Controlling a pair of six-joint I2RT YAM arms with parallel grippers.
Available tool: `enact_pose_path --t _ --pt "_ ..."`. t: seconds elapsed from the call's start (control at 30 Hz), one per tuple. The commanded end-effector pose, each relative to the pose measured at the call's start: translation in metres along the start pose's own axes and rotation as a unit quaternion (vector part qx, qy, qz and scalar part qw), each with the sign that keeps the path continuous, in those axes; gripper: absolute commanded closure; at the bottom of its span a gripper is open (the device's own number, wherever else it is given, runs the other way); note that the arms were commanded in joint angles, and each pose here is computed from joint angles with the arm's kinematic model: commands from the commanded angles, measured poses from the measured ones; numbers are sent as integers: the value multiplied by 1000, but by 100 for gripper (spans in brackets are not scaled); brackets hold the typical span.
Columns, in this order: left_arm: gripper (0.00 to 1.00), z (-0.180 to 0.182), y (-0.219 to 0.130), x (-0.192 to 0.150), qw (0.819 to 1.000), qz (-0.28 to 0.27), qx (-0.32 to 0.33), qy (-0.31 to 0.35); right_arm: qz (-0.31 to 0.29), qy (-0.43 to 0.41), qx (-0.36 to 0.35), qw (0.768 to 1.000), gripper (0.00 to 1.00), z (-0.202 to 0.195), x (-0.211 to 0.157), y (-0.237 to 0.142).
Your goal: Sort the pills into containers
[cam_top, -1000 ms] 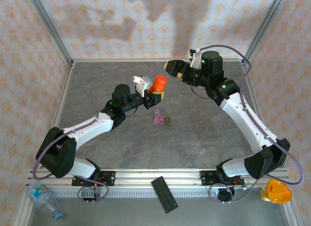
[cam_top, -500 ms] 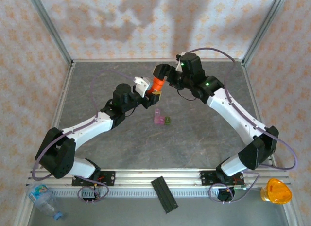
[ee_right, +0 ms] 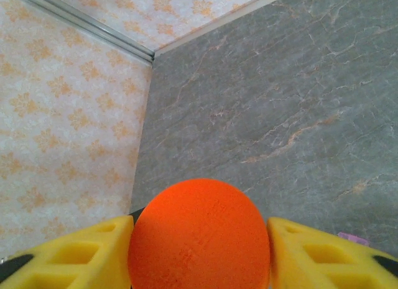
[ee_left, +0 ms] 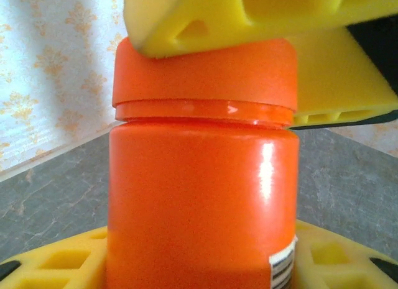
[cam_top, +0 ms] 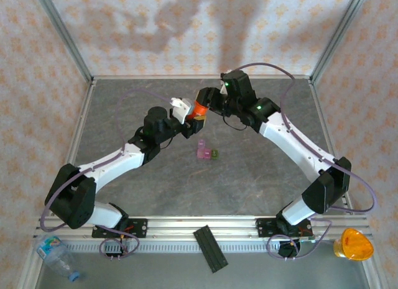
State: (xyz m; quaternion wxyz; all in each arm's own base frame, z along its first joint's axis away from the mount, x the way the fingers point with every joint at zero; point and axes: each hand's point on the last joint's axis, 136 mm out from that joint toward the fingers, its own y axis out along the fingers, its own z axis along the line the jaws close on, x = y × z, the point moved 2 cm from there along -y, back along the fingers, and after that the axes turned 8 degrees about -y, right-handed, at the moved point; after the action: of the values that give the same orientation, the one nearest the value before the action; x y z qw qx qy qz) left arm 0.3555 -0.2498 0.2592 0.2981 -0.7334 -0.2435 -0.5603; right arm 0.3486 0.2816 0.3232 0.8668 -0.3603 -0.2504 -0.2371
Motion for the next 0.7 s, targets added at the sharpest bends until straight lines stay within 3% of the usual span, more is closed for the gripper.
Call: enact_pose_path --t 0.0,0.2,0.4,0.53,0.6,0.67 --pt "100 -14 -7 39 998 -57 -15 18 2 -19 14 1000 56 5 -1 1" --pt "100 -23 -12 44 997 -59 -38 9 12 -88 49 995 62 1 -3 -2" --pt "100 -49 -26 58 988 -76 -128 -34 -9 -198 195 960 61 7 8 -31" --pt "100 -60 -33 68 976 -100 -175 -78 6 -209 233 950 61 13 16 -39" --pt "100 -57 -32 68 976 -106 -170 -85 12 -203 235 950 58 15 18 -38" --pt "100 -51 -28 63 980 -101 -152 -82 5 -189 214 958 43 14 24 -42"
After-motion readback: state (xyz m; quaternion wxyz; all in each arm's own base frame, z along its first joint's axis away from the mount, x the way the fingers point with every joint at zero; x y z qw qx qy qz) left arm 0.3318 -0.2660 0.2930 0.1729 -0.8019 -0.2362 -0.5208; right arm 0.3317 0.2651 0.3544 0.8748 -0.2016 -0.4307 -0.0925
